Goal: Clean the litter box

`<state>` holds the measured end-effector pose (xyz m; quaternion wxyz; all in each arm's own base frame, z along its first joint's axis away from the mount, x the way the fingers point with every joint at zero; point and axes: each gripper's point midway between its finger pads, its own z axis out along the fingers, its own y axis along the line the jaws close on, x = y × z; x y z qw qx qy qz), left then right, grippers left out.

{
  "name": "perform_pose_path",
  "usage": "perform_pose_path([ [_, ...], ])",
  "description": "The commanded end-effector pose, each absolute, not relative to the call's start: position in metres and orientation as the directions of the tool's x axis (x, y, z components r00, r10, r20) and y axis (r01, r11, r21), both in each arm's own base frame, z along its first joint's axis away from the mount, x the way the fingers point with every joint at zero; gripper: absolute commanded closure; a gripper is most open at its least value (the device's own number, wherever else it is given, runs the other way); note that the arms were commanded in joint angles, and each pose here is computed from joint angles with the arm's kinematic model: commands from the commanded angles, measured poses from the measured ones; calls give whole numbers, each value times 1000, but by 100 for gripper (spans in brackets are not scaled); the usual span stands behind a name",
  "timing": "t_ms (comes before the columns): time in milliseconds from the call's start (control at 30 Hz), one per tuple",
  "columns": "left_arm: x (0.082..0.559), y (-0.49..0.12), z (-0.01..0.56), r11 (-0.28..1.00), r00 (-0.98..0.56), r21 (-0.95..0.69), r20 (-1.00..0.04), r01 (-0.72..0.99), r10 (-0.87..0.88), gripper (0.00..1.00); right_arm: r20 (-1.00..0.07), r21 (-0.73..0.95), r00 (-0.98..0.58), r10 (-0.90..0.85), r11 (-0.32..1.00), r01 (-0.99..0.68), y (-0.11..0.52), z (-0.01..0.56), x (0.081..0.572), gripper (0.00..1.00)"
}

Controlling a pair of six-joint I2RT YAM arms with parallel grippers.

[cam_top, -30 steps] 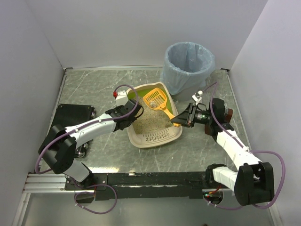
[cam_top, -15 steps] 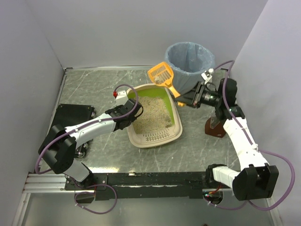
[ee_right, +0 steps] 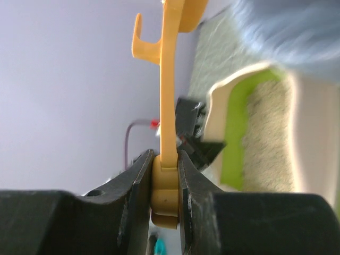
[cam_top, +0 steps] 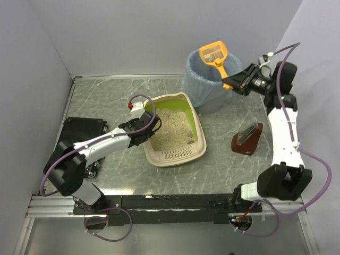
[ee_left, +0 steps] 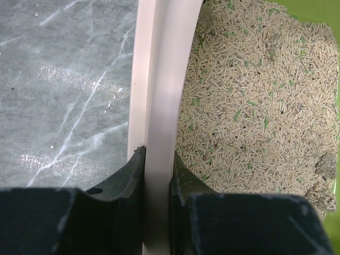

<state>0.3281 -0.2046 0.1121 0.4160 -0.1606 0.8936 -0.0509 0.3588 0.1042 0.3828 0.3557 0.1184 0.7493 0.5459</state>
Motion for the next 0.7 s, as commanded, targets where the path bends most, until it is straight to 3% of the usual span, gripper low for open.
perform_pose_path([
  [0,366,-254,210,784,-413,-604,-683,-145,-602,99,-454,842,-652,607,531,-92,69,381,387,100],
  [33,365,-253,210,784,-412,-603,-684,-146,-602,99,-513,777,-627,586,627,-50,54,363,404,100],
  [67,365,-252,209,784,-410,-603,-683,-149,-604,99,-495,751,-649,578,660,15,50,351,401,100],
  [133,364,-250,208,785,-409,-600,-685,-153,-603,99,-594,645,-630,500,764,-2,43,354,410,100],
  [167,365,-250,208,786,-406,-599,-687,-151,-602,99,-632,566,-595,497,820,85,24,347,416,100],
  [300,364,-250,209,786,-406,-601,-688,-145,-601,99,-750,326,-596,287,944,44,24,349,418,100],
  [500,364,-250,206,790,-413,-596,-689,-146,-596,99,-815,-25,-579,-3,999,29,34,355,426,100],
  [667,363,-250,207,788,-414,-600,-689,-135,-595,99,-837,-91,-547,-27,992,89,25,365,423,100],
])
